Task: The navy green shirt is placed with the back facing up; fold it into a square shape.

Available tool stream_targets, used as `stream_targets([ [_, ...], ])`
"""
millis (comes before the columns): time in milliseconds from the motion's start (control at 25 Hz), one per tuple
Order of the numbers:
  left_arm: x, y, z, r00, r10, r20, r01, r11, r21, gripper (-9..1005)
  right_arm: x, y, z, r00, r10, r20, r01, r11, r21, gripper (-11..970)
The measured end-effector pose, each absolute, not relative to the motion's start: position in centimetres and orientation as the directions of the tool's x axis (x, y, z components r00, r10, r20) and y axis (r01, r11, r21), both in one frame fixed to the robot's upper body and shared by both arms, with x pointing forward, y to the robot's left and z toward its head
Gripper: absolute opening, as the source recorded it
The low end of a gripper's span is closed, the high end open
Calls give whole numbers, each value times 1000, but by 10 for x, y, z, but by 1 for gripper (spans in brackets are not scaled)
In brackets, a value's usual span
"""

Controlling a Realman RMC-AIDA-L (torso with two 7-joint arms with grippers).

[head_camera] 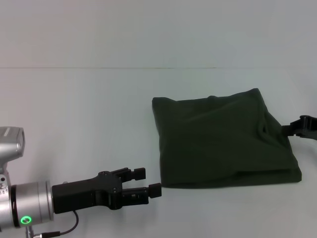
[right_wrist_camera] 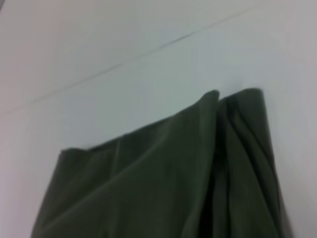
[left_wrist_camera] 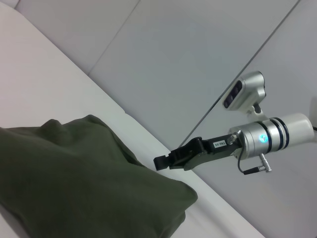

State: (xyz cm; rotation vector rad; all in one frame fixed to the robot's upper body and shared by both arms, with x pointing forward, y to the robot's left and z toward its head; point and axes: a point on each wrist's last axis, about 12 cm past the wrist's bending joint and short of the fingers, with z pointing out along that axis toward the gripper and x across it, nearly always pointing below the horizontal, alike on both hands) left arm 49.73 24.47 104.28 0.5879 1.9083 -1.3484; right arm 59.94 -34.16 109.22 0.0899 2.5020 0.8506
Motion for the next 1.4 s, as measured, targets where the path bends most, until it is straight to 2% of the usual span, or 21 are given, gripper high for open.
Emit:
stream_targets([
  [240,499,245,1044,-638,-36,-769,713,350,-608,934,594,-348,1102,-851,267,-451,-120,739,663,38],
  [520,500,245,1044,-638,-34,-770,713,352,-606,933,614,-308,1109,-865,158,-476,-214,741,637,46],
  [760,500,245,1044,-638,-36,-769,711,354,-607,933,619,-293,1102,-886,104,-451,-209,781,589,42],
  [1000,499,244,1043,-639,-38,-768,710,355,-608,933,615,-295,1093,-898,100,-428,-176,811,559,45],
  [1400,499,245,1043,-640,-39,-767,708,357,-609,933,605,-327,1087,-891,180,-417,-88,832,548,54],
])
